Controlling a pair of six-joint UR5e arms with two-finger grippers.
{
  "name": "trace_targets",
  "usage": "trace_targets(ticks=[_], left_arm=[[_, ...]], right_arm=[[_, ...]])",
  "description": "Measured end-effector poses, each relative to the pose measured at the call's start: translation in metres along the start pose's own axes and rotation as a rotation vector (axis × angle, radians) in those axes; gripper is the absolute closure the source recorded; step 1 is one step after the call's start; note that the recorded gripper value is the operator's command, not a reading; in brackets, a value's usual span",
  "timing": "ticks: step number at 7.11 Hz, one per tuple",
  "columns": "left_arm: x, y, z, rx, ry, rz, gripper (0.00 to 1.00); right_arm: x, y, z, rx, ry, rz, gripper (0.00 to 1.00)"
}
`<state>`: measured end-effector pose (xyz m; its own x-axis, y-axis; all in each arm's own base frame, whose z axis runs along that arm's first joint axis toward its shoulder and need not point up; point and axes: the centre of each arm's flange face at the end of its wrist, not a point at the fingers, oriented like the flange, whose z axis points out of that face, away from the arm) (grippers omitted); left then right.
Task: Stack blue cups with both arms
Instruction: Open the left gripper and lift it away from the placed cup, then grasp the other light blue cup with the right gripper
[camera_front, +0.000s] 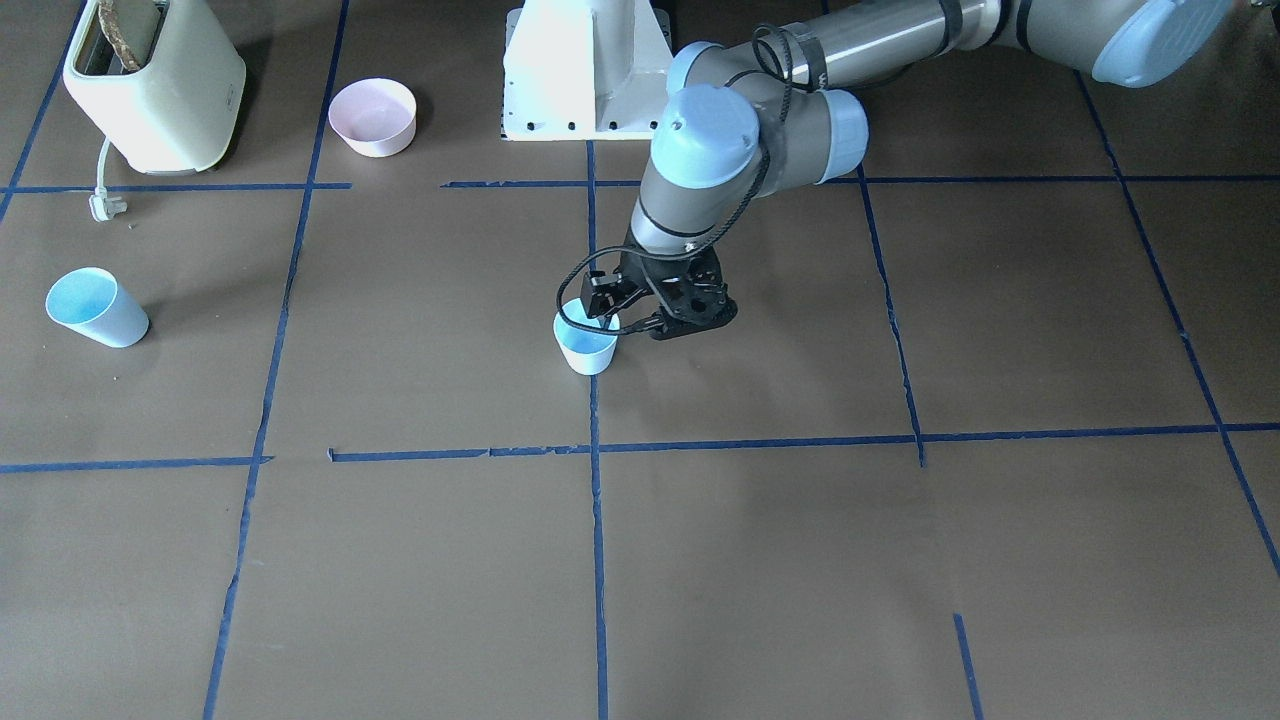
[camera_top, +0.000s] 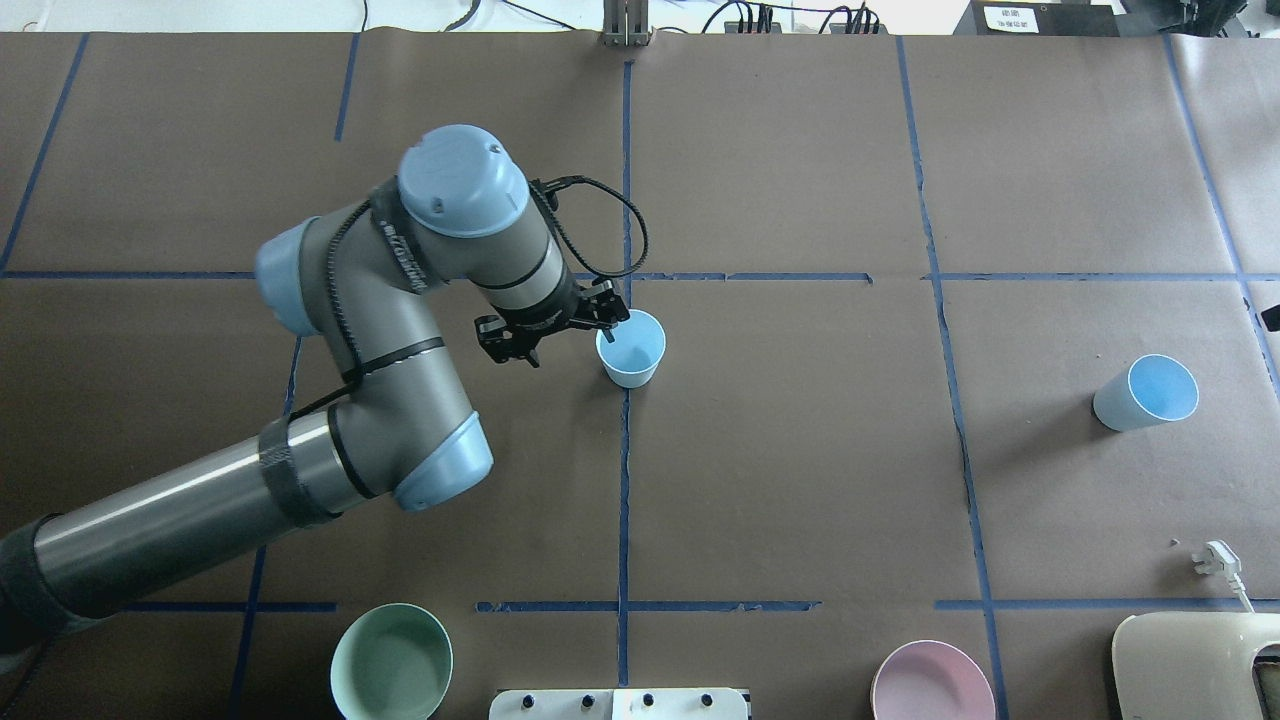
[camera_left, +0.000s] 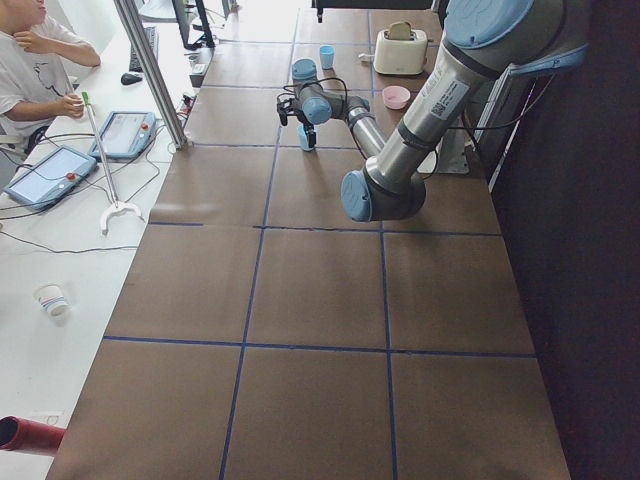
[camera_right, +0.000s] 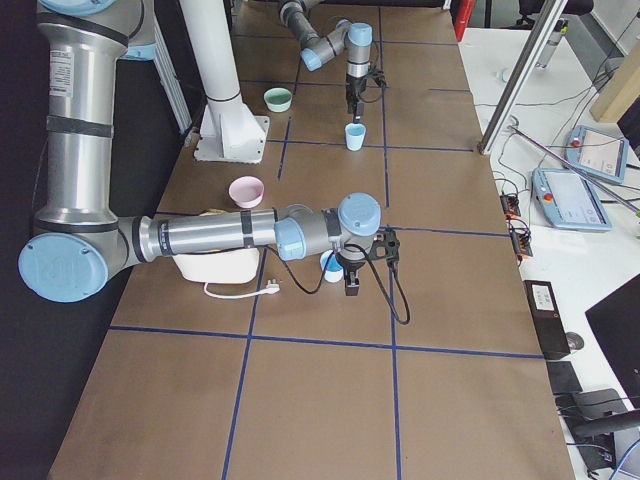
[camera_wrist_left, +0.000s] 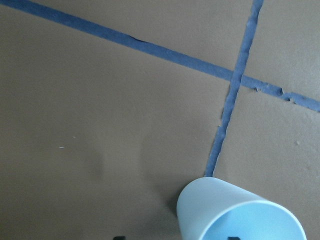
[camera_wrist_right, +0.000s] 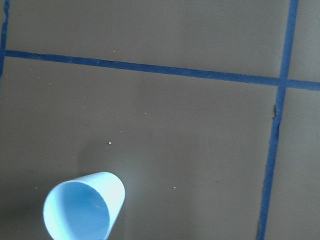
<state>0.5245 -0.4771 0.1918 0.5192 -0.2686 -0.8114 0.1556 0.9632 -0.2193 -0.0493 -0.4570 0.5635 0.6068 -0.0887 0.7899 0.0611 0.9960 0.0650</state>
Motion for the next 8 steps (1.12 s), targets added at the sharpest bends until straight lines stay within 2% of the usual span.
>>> trace_targets(ticks=[1, 2, 3, 5, 8], left_arm=[[-0.033, -0.001, -0.028, -0.006, 0.029, 0.041, 0.01], [-0.063, -0.004, -0.05, -0.006, 0.045, 0.068, 0.0], [-0.079, -0.007, -0.062, -0.006, 0.052, 0.079, 0.0], [-0.088, -0.009, -0.068, -0.005, 0.055, 0.084, 0.0], [-0.088, -0.009, -0.07, -0.005, 0.057, 0.085, 0.0]], right_arm=[[-0.018, 0.002, 0.009, -0.017, 0.01, 0.006, 0.0], [-0.028, 0.005, 0.022, -0.027, 0.042, -0.004, 0.0], [-0.034, 0.006, 0.035, -0.024, 0.064, -0.012, 0.01], [-0.043, 0.007, 0.068, -0.006, 0.076, -0.009, 0.02], [-0.026, 0.012, 0.112, 0.006, 0.055, -0.018, 0.04]])
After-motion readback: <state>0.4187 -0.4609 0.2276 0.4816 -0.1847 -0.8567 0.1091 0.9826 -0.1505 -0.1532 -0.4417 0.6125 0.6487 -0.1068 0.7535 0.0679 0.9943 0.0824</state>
